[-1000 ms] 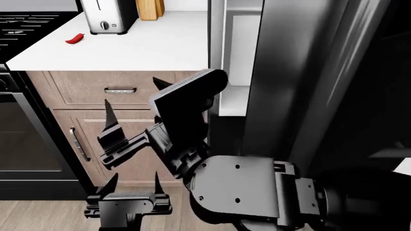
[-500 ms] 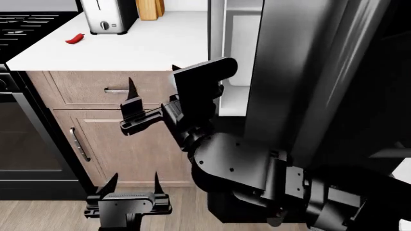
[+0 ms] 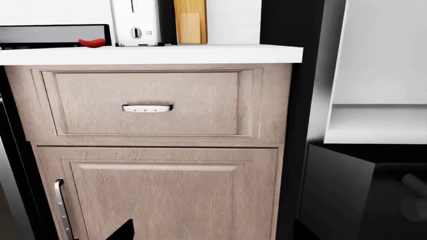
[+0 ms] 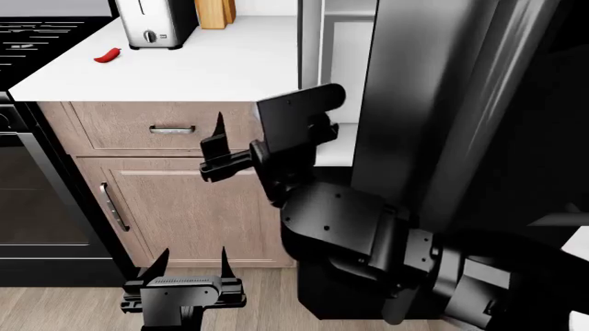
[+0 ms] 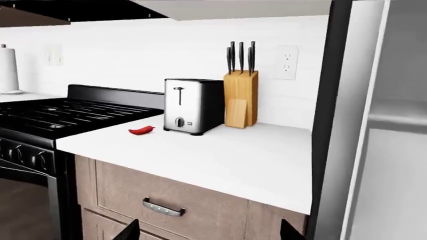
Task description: Open the fridge door
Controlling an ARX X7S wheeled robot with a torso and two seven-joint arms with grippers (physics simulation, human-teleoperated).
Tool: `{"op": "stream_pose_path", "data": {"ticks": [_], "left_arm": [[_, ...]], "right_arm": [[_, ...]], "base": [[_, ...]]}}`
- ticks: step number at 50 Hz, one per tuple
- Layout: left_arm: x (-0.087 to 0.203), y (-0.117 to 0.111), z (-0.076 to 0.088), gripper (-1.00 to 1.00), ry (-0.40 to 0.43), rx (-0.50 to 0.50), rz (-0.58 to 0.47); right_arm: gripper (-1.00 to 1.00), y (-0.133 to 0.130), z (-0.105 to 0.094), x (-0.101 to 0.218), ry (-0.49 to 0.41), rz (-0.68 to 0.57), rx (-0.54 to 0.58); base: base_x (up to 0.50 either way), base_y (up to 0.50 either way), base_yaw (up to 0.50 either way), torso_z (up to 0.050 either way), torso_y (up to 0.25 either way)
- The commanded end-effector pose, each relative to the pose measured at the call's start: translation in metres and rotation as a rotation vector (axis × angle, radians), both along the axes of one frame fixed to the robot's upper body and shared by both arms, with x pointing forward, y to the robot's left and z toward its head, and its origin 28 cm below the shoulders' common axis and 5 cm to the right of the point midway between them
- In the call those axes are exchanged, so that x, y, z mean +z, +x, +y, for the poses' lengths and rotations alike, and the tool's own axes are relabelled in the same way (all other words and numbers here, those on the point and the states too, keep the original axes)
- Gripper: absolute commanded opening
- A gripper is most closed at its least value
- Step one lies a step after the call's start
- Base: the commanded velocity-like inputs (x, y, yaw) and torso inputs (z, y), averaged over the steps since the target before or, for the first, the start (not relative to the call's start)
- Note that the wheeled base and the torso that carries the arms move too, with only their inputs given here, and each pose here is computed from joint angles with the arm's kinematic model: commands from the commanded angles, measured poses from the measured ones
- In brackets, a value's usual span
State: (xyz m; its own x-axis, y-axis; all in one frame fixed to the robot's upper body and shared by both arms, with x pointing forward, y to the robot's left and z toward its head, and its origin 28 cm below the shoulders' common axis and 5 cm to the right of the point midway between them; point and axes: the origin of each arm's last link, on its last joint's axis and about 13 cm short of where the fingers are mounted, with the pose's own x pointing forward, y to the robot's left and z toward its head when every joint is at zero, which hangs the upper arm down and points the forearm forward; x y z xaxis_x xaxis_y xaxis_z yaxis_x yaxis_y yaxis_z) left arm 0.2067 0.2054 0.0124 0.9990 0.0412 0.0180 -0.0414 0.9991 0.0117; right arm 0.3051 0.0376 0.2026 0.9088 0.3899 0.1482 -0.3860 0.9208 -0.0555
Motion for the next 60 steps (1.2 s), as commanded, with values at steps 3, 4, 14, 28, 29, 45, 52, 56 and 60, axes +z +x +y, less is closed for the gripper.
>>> {"op": "stream_pose_path", "data": {"ticks": [3, 4, 14, 28, 29, 45, 52, 56, 60], "left_arm": [[0.0, 0.0, 0.0, 1.0, 0.0, -0.001, -0.001], [0.0, 0.0, 0.0, 1.0, 0.0, -0.001, -0.001], [0.001, 0.0, 0.0, 1.0, 0.002, -0.001, -0.001], [0.0, 0.0, 0.0, 1.0, 0.001, -0.001, -0.002], [0.0, 0.0, 0.0, 1.0, 0.001, -0.001, -0.002], [0.0, 0.0, 0.0, 1.0, -0.001, -0.002, -0.002], [0.0, 0.0, -0.001, 1.0, 0.005, -0.002, -0.004], [0.002, 0.0, 0.0, 1.0, 0.006, -0.003, -0.004], [0.002, 0.0, 0.0, 1.0, 0.006, -0.003, -0.005]], "right_arm": [[1.0, 0.005, -0.008, -0.006, -0.076, 0.012, -0.114], [1.0, 0.005, -0.008, -0.006, -0.073, 0.01, -0.124], [1.0, 0.001, -0.01, -0.014, -0.026, 0.022, -0.182], [1.0, 0.001, -0.012, -0.012, 0.016, 0.013, -0.205], [1.0, 0.001, -0.013, -0.012, 0.015, 0.008, -0.212], [1.0, -0.007, -0.015, -0.02, -0.059, -0.057, -0.377], [1.0, -0.045, -0.029, -0.035, -0.082, -0.121, -0.555], [1.0, -0.05, -0.031, -0.036, -0.089, -0.129, -0.564], [1.0, -0.055, -0.031, -0.038, -0.101, -0.135, -0.576]], "base": [[0.0, 0.0, 0.0, 0.0, 0.0], [0.0, 0.0, 0.0, 0.0, 0.0], [0.0, 0.0, 0.0, 0.0, 0.0], [0.0, 0.0, 0.0, 0.0, 0.0], [0.0, 0.0, 0.0, 0.0, 0.0], [0.0, 0.0, 0.0, 0.0, 0.0], [0.0, 0.0, 0.0, 0.0, 0.0], [0.0, 0.0, 0.0, 0.0, 0.0], [0.0, 0.0, 0.0, 0.0, 0.0]]}}
